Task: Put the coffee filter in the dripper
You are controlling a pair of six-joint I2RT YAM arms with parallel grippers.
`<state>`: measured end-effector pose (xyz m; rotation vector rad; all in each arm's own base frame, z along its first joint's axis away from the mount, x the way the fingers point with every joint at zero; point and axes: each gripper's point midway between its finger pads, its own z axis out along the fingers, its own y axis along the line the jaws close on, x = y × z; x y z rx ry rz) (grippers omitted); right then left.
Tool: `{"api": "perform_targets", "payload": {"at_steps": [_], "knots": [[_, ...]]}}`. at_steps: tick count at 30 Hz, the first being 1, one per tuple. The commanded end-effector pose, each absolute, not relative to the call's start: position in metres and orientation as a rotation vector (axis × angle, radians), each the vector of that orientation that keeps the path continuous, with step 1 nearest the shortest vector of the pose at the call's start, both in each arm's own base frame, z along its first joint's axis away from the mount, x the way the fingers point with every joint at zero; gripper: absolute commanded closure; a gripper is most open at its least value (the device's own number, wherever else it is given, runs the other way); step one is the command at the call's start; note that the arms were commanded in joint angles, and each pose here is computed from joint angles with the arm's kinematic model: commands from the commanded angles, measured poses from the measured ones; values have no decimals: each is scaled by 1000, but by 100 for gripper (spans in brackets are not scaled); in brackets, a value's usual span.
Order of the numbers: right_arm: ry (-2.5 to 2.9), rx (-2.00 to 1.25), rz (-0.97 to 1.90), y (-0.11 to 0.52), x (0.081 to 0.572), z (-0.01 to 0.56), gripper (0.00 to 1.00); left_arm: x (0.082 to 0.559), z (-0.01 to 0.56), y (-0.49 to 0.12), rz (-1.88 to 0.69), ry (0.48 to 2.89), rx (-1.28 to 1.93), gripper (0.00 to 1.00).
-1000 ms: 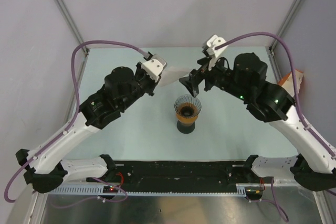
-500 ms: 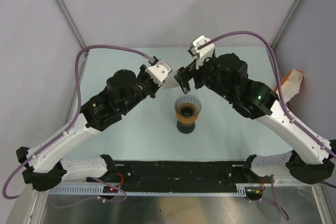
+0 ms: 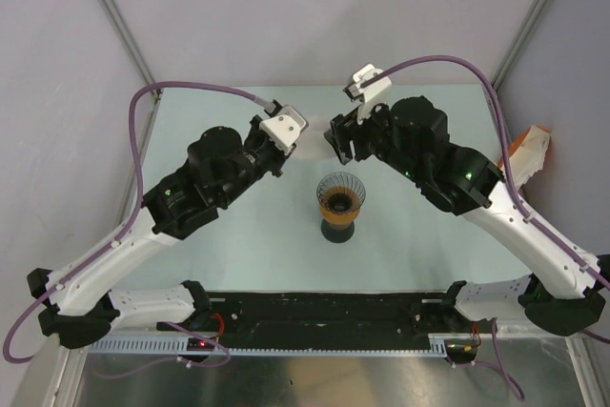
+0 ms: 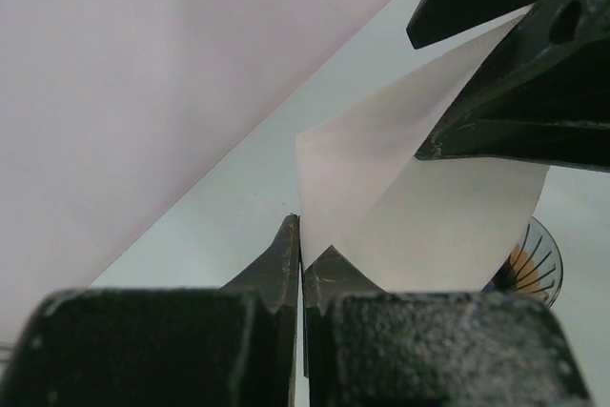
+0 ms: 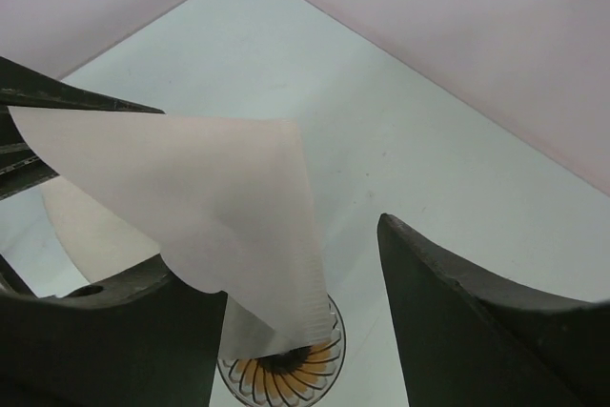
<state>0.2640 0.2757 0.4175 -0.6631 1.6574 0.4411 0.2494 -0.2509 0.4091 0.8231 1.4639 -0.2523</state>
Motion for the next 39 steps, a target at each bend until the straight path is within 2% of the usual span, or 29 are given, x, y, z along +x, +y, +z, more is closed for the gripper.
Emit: {"api": "perform_targets", "payload": {"at_steps": [1, 14, 21, 26, 30, 31, 33, 35, 37, 39], "knots": [[1612, -606, 515, 276, 261, 437, 37, 241, 439, -251, -324, 1393, 763, 100], [1590, -614, 533, 290, 257, 446, 72, 243, 438, -259, -363, 1427, 721, 100], [1600, -614, 481, 296, 261, 443, 84, 242, 440, -266, -393, 1433, 713, 100], [1610, -600, 447, 293, 264, 442, 98, 245, 436, -266, -390, 1456, 686, 100], [1607, -589, 434, 289, 265, 444, 100, 247, 433, -260, -372, 1472, 655, 100], [1604, -591, 447, 289, 264, 445, 98, 246, 433, -258, -371, 1474, 651, 100], [1600, -610, 484, 291, 258, 446, 70, 246, 434, -255, -368, 1473, 640, 100], [1597, -633, 513, 289, 252, 444, 49, 247, 436, -252, -372, 1477, 622, 100], [1597, -646, 534, 283, 249, 443, 41, 248, 438, -249, -381, 1478, 606, 100], [1589, -664, 558, 277, 246, 442, 39, 247, 440, -250, -412, 1476, 603, 100]]}}
